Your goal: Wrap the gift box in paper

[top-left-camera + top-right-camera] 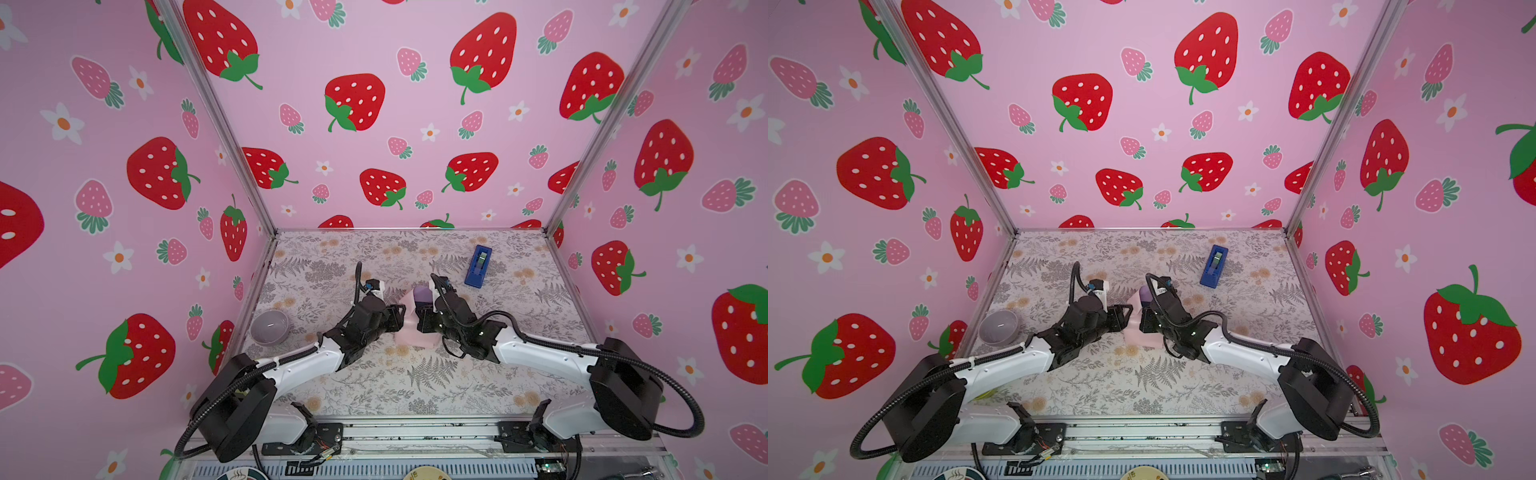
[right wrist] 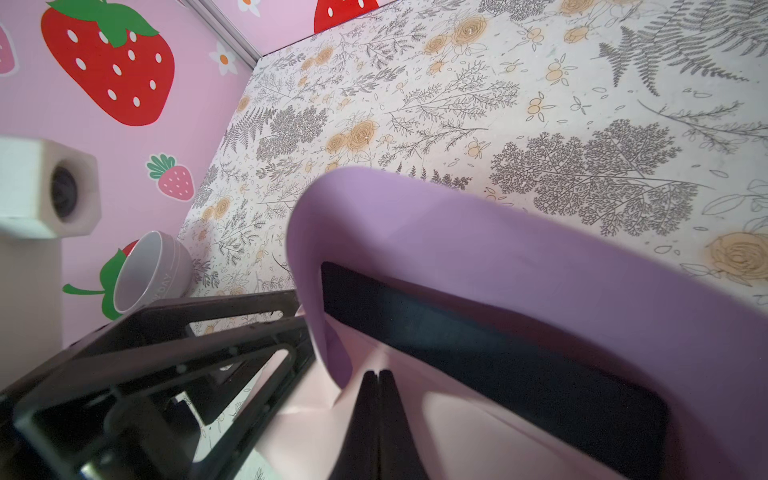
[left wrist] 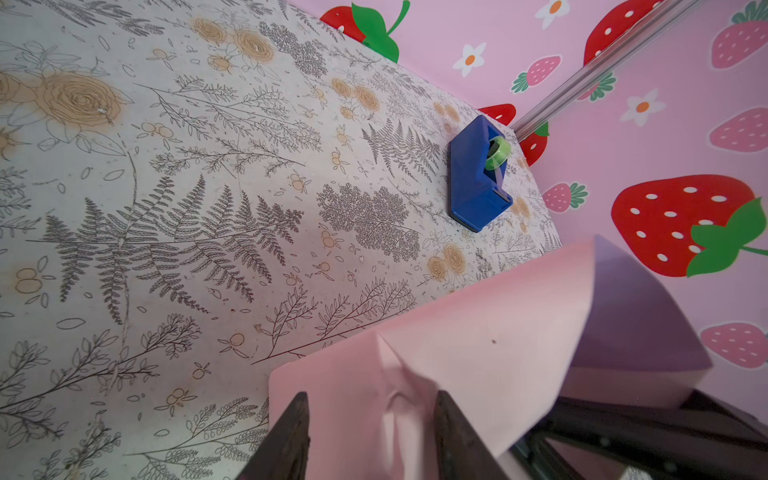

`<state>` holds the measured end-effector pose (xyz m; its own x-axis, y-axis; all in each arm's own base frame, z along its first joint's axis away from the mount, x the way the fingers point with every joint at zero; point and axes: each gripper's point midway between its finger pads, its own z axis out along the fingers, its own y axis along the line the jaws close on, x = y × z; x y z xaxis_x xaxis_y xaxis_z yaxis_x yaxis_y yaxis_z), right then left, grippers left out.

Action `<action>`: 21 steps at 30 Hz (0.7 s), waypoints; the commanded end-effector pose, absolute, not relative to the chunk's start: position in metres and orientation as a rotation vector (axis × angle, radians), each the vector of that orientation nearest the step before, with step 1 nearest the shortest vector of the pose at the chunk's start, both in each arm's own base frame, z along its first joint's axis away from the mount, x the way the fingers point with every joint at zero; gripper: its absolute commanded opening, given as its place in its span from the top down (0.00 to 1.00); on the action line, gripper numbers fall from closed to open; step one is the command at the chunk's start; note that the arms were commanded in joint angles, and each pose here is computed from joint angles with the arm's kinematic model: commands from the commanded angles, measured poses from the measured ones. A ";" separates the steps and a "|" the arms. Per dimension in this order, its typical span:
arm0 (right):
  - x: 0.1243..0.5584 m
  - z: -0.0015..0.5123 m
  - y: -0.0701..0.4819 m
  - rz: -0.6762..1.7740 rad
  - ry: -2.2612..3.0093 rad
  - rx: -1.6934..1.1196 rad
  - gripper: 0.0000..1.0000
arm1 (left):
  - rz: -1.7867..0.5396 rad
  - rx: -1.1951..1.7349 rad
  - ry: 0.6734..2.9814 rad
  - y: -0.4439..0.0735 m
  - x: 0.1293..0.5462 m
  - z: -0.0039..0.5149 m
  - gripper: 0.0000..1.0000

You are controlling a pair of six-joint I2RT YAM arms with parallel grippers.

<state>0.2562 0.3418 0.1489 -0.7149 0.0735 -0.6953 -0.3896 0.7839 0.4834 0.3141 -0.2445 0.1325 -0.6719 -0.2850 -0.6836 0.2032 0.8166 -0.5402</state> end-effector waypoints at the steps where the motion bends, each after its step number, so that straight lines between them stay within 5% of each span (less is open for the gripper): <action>1: 0.247 0.120 0.329 0.740 2.343 -0.240 0.97 | -0.689 -0.070 2.311 -0.240 0.304 0.105 0.52; 11: 0.247 0.187 0.362 0.931 2.191 -0.309 0.99 | -0.625 -0.104 2.374 -0.229 0.298 0.090 0.53; 21: 0.260 0.187 0.381 0.913 2.188 -0.293 1.00 | -0.618 -0.106 2.380 -0.229 0.297 0.089 0.53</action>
<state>0.2573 0.3763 0.1905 -0.7045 0.0714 -0.7061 -0.4586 0.7135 0.5297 0.3141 -0.2444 0.1316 -0.6921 -0.2997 -0.6566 0.1664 0.8189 -0.5492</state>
